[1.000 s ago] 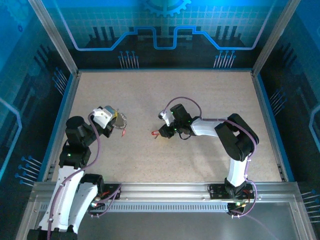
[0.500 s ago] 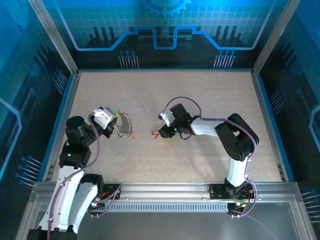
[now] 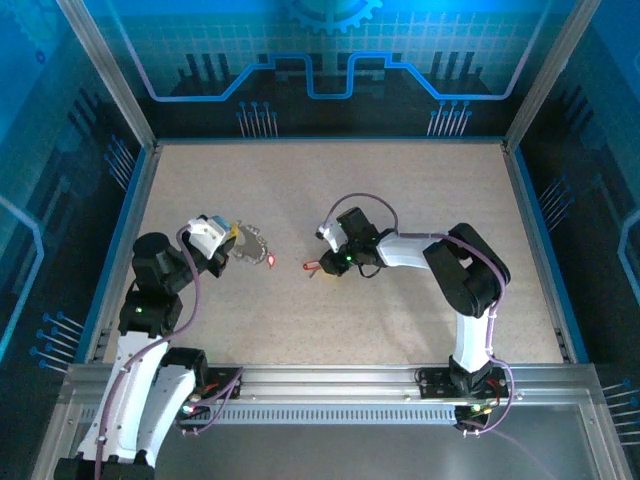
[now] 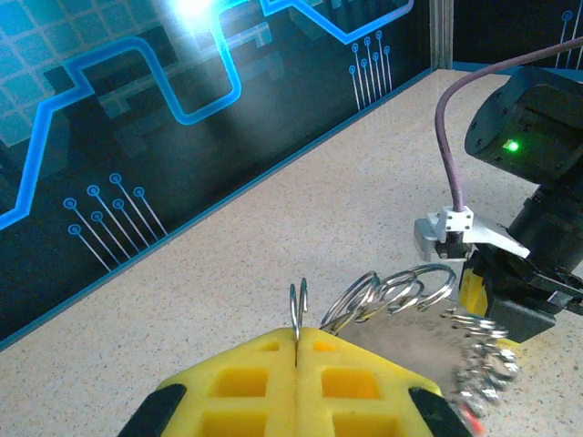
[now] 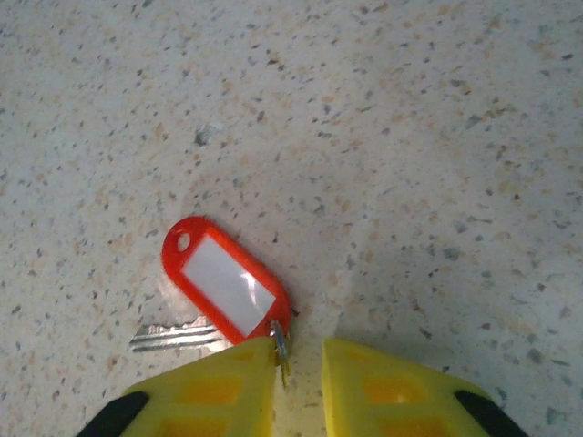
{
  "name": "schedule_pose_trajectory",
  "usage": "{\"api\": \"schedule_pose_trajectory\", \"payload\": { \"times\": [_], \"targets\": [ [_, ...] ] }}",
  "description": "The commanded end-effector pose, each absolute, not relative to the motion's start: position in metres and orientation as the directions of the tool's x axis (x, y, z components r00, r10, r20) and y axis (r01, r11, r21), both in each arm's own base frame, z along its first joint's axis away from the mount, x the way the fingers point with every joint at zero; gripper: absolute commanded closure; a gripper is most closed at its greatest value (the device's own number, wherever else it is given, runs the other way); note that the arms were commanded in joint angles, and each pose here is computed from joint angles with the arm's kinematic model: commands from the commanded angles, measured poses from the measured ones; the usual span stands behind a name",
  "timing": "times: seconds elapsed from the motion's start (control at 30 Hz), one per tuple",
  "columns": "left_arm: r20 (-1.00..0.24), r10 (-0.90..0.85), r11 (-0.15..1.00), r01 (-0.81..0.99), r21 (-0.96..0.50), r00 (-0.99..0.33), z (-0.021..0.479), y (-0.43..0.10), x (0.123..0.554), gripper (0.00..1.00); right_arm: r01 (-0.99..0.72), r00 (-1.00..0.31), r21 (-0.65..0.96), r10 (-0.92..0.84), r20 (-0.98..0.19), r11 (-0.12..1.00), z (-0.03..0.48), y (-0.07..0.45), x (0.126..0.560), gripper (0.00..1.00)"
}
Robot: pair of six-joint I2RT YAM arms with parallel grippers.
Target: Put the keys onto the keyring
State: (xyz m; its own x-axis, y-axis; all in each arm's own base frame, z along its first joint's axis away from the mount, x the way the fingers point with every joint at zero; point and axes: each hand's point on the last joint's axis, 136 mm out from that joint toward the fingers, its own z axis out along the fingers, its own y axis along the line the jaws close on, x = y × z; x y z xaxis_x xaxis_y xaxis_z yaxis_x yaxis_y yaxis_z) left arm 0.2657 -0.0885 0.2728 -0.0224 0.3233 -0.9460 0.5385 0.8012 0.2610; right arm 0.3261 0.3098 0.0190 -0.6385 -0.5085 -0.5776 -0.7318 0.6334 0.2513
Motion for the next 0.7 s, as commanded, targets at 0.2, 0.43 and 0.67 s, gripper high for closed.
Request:
{"api": "schedule_pose_trajectory", "payload": {
  "times": [0.2,0.43,0.67],
  "targets": [
    [-0.951,0.309,0.768,0.582,0.267,0.028,0.280,-0.099,0.258,1.00,-0.765,-0.607,0.266,-0.520,-0.600,0.586,0.026,0.319,0.320,0.97],
    [-0.957,0.285,0.746,0.613,0.262,0.063,0.291,-0.106,0.248,1.00,-0.791,-0.570,0.279,-0.493,-0.657,0.544,0.055,0.324,0.315,1.00],
    [-0.972,0.212,0.695,0.684,0.222,0.101,0.295,-0.127,0.234,1.00,-0.812,-0.518,0.255,-0.446,-0.730,0.526,0.100,0.321,0.311,1.00]
  ]
}}
